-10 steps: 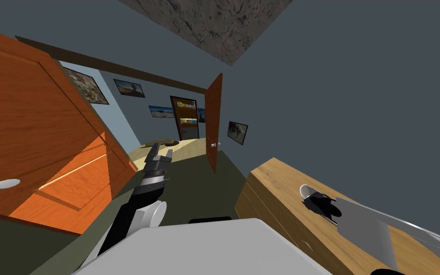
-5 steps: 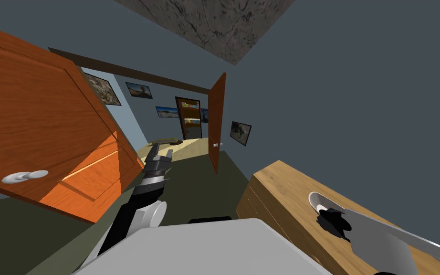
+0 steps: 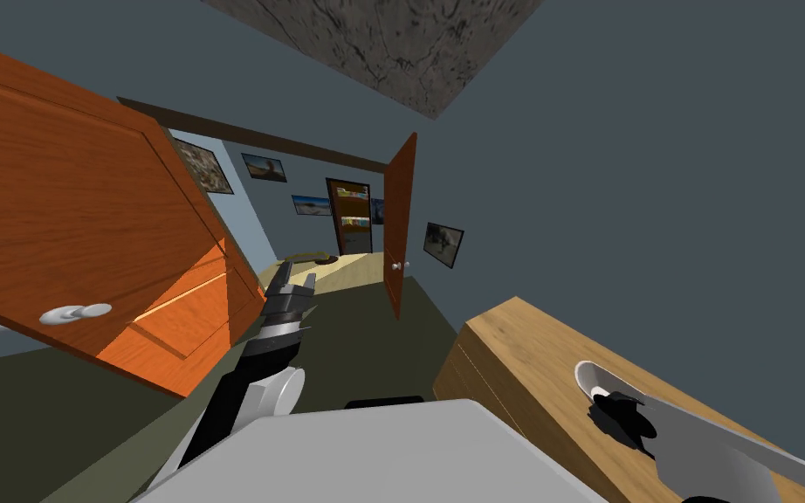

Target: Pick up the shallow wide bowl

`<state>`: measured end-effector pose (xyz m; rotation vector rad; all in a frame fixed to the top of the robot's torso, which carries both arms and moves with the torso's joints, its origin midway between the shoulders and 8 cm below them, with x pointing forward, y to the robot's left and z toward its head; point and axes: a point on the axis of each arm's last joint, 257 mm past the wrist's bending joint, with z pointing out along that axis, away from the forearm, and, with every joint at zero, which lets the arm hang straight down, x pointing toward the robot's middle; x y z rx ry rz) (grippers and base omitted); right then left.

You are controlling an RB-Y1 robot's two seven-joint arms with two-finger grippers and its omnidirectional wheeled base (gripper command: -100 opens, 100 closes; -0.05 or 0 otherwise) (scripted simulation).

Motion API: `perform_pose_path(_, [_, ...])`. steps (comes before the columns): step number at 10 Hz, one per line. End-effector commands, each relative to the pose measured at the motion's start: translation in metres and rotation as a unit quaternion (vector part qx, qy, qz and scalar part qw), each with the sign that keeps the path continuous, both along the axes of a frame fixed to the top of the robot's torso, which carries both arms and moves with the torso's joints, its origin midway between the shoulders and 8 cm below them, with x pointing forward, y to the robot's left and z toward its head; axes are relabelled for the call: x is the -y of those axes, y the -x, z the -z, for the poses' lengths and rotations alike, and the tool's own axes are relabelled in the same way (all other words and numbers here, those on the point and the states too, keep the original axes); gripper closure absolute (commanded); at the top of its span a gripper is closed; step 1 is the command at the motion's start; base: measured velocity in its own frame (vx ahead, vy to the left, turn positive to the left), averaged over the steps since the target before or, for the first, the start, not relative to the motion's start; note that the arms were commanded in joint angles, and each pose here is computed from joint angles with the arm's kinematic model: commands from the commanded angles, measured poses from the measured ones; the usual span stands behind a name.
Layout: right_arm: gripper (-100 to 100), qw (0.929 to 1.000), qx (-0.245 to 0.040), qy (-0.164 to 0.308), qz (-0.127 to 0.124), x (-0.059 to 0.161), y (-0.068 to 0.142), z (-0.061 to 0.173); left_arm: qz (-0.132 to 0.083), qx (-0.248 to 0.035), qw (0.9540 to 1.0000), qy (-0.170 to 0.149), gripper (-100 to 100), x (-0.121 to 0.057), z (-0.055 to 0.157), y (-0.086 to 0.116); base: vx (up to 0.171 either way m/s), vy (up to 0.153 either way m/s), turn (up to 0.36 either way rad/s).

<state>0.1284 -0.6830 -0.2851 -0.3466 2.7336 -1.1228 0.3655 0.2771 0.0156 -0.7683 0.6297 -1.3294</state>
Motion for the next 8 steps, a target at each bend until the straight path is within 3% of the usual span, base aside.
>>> perform_pose_path(1, [100, 1.0000, 0.000, 0.000, 0.000, 0.000, 0.000, 0.000, 0.000, 0.000, 1.0000, 0.000, 0, 0.000, 0.000, 0.000, 0.000, 0.000, 0.000])
perform_pose_path(5, [100, 1.0000, 0.001, 0.000, -0.001, 0.000, -0.001, 0.000, 0.000, 0.000, 1.0000, 0.000, 0, 0.000, 0.000, 0.000, 0.000, 0.000, 0.000])
perform_pose_path(6, [0, 1.0000, 0.001, 0.000, 0.000, 0.000, -0.001, 0.000, 0.000, 0.000, 1.0000, 0.000, 0, 0.000, 0.000, 0.000, 0.000, 0.000, 0.000])
perform_pose_path(7, [100, 1.0000, 0.000, -0.001, -0.008, -0.007, -0.012, -0.008, 0.000, 0.000, 1.0000, 0.000, 0, 0.000, 0.000, 0.000, -0.010, 0.029, -0.155])
perform_pose_path(8, [100, 0.9999, 0.000, -0.001, -0.012, -0.010, -0.018, -0.012, 0.000, 0.000, 1.0000, 0.000, 0, 0.000, 0.000, 0.000, -0.017, 0.051, -0.135])
